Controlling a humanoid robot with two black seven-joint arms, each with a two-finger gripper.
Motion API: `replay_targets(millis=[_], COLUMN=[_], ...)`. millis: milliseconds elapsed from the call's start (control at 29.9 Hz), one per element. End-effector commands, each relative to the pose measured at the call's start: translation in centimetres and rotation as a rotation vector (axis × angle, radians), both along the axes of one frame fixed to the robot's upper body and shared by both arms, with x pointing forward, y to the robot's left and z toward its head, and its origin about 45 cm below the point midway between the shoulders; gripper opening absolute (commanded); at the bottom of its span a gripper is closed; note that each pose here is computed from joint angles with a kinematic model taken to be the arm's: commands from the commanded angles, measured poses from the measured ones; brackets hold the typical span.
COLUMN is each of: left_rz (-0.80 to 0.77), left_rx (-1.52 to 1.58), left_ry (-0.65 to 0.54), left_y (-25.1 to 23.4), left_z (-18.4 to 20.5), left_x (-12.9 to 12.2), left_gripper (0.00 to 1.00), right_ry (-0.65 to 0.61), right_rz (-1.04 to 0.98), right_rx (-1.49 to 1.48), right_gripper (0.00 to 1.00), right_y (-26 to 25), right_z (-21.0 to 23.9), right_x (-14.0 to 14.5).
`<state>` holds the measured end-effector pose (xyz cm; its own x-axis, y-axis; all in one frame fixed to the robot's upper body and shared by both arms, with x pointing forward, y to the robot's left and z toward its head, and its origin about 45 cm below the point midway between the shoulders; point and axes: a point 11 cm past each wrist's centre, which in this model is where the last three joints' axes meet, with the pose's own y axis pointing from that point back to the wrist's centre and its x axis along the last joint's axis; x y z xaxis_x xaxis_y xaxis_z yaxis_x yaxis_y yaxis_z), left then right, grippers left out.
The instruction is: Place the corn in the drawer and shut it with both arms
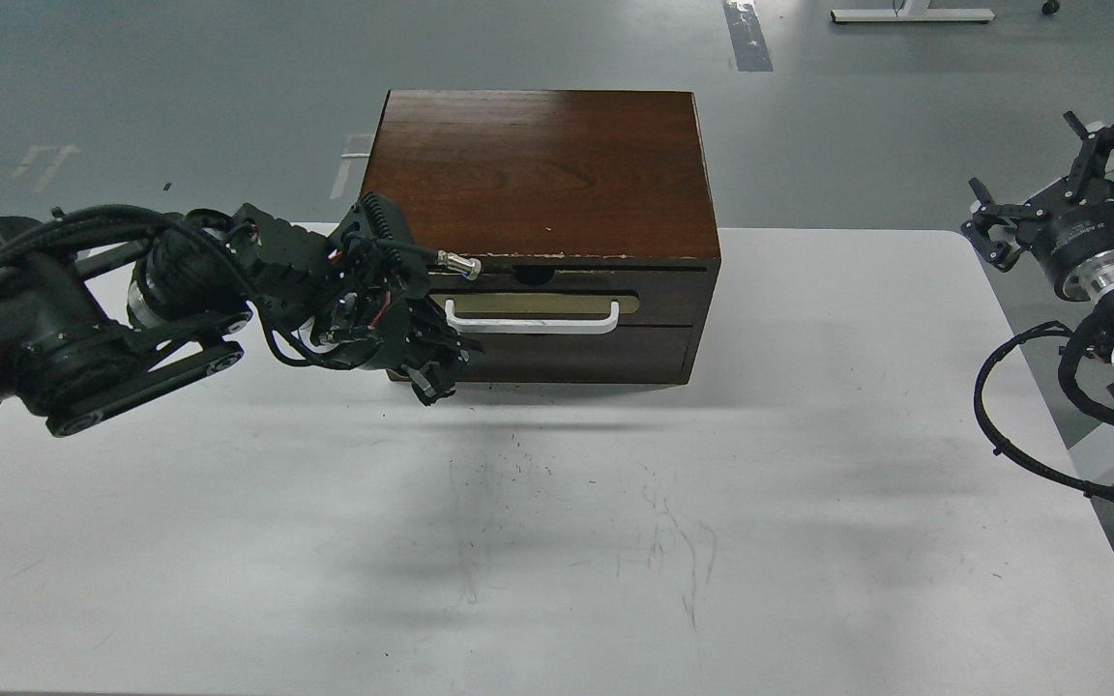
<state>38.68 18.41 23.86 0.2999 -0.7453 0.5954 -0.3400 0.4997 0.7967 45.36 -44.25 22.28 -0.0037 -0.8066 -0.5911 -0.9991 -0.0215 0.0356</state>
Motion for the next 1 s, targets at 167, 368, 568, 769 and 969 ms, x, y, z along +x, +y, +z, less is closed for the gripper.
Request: replay_targets(millis=[167,368,568,769,969], left_rz=[-0.007,0.007,0.016,0.02,0.032], left_rx=[-0.009,-0.01,-0.013,-0.013,-0.011], left_ry=[-0.011,-0.016,-0.012,-0.009,-0.01], left_y=[-0.37,-0.11,0.23,0.29,0.56], left_z=[0.73,1.0,1.08,0.97,0.92], left_x=[0.28,0.66,0.72,0.71,0.97], left_gripper=[0.0,0.0,0.0,0.0,0.0], right_ry=[0.005,0.01,0.011,0.01,0.011], right_rz=[-0.002,-0.003,-0.006,-0.007,-0.007], right_rx=[0.0,0.001,0.003,0.004,0.002], right_gripper=[1.0,1.0,1.0,1.0,1.0], right_y=[-0.08,-0.09,-0.15,-0.17,-0.23], right_z=[-0.26,-0.56,-0.66,-0.64,-0.63], right_x=[-0.16,-0.32,-0.39,-0.39,-0.41])
